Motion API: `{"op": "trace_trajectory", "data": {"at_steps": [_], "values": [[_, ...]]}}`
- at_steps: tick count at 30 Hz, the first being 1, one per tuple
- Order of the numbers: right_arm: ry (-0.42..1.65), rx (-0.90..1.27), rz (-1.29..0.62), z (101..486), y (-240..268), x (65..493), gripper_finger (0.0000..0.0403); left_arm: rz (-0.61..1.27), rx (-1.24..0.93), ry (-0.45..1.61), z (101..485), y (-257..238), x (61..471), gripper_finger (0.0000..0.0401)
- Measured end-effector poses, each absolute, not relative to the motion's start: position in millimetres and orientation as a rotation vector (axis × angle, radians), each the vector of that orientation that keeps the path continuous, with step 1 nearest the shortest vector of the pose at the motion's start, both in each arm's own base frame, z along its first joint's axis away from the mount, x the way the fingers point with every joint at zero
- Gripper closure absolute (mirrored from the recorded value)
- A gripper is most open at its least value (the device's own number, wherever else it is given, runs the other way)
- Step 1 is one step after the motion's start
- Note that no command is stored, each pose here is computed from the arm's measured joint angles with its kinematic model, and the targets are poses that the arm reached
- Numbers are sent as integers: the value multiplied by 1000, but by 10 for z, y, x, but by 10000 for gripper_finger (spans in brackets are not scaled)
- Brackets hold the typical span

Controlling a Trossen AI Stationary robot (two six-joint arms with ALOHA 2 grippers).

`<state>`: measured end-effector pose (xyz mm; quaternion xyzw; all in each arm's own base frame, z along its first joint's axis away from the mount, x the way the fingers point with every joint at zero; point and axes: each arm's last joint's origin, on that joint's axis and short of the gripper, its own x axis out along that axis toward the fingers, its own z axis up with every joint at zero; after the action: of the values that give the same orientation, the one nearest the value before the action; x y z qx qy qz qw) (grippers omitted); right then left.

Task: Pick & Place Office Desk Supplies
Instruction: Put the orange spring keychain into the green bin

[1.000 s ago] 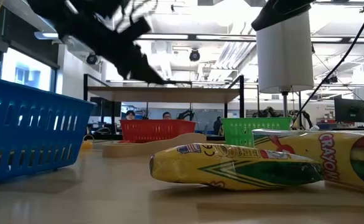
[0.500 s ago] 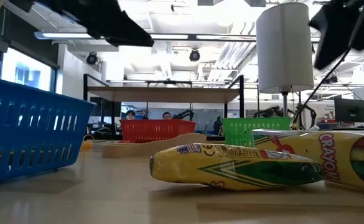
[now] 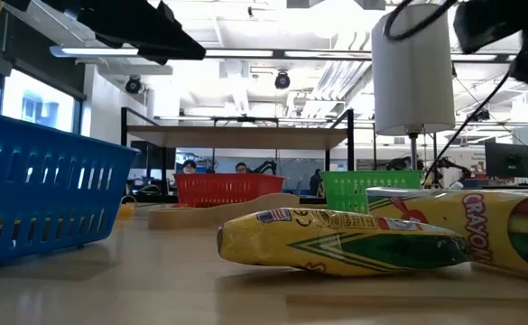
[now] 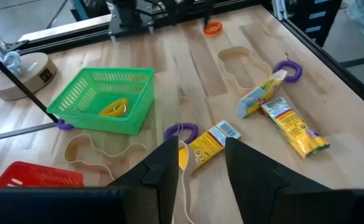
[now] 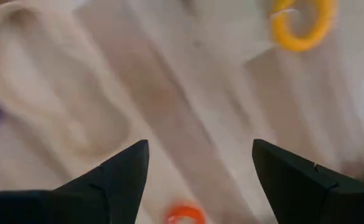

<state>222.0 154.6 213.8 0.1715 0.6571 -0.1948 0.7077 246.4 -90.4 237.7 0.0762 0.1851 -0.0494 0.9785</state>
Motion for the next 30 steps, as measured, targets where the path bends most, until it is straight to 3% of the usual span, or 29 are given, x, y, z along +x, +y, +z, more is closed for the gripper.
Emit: {"op": "trace_trajectory", "data": {"at_steps": [4, 9, 17, 30], "values": [[1433, 395, -378, 2140, 1684, 2180, 129, -93, 125, 381, 2371, -900, 2463, 277], [1482, 507, -542, 2136, 1726, 2049, 129, -89, 108, 382, 2372, -900, 2463, 277], [1581, 708, -648, 2093, 1885, 1953, 129, -89, 107, 386, 2370, -900, 2461, 277], [1765, 741, -638, 1758, 2128, 1999, 129, -84, 76, 387, 2370, -901, 2461, 277]]}}
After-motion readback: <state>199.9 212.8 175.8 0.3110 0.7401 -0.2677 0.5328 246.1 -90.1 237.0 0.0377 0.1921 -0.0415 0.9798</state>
